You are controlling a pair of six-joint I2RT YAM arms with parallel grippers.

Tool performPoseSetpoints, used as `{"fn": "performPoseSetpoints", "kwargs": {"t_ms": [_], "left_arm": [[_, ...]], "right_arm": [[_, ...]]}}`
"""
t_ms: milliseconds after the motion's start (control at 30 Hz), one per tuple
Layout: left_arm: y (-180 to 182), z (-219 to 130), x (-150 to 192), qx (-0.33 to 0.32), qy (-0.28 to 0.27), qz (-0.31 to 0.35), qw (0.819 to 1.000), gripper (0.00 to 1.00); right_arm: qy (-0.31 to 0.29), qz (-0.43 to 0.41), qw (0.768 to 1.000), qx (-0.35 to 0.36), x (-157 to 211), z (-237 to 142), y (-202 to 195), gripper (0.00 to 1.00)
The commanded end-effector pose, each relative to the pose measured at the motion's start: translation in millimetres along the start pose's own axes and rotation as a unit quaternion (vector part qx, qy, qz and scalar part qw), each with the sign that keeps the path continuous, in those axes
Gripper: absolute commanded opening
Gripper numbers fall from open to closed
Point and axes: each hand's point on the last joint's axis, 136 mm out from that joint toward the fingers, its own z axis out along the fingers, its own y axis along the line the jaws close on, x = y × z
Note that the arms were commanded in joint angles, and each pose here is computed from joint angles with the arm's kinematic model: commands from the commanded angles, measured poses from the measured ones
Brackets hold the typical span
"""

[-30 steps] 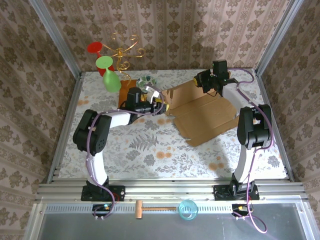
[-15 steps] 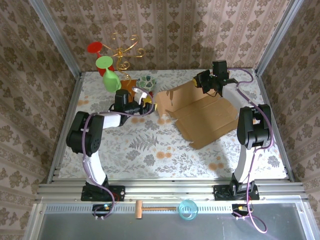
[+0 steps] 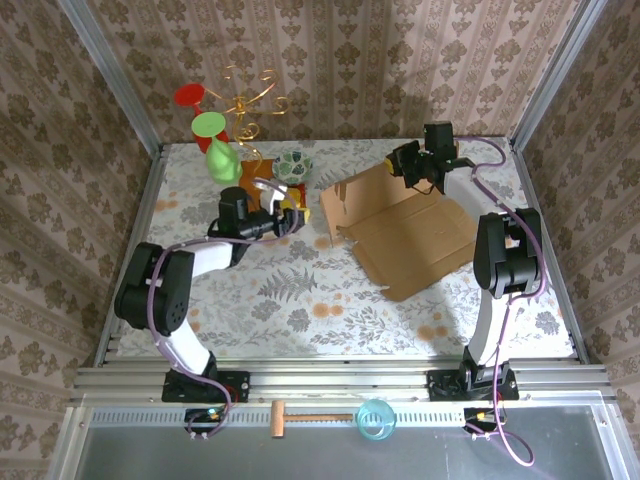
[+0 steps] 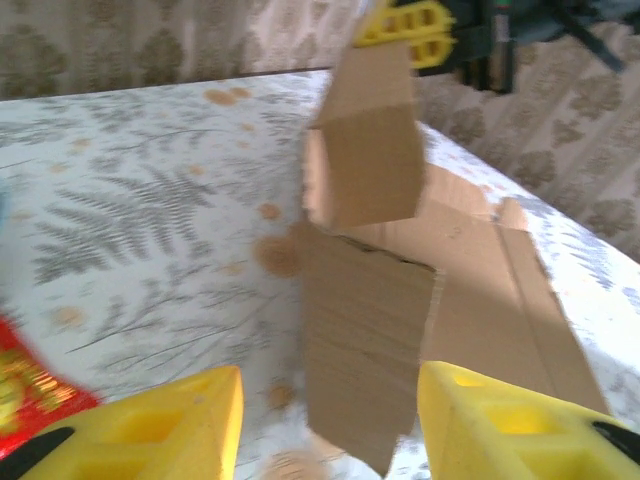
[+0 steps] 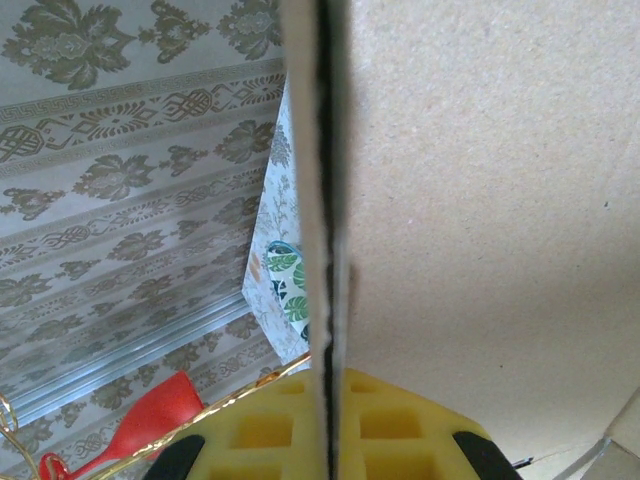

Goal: Fold the paper box

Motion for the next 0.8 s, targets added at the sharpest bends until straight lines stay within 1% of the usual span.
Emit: {"fn": "performPoseSetpoints", "kwargs": {"t_ms": [0,100,200,367,500,633,767], "left_arm": [[36.0,-6.6,2.6,-0.041,-0.004,-0.031,0.999,0.48],[44.2,3.6,2.5,-0.040,0.013,-0.017,0.999,0.46],[43.9,16.1,6.4,-0.029,0.019,-0.004,0.999,0.45],[37.1,36.3,4.3,-0.010,0.024,0.018,0.999,0.45],[39.0,43.7,2.7,-0.020,0.020,0.024,0.999,0.46],[42.0,42.5,-2.0,-0.035,0.016,0.033,0.999,0.47],[44.0,42.6,-4.8,-0.041,0.018,0.052,0.998,0.48]], "right_arm": [[0.000,-0.013,1.000,-0.024,0.7,-6.1,4.4,0.00],[0.002,-0.028,0.998,-0.060,2.6,-10.7,12.9,0.00],[0.015,-0.046,0.994,-0.103,7.6,-15.4,25.3,0.00],[0.021,-0.053,0.985,-0.163,14.8,-30.8,40.4,0.00],[0.026,-0.051,0.977,-0.204,16.3,-40.1,59.6,0.00],[0.035,-0.051,0.972,-0.225,19.7,-43.2,73.7,0.00],[0.052,-0.056,0.974,-0.213,25.3,-35.2,62.5,0.00]]}}
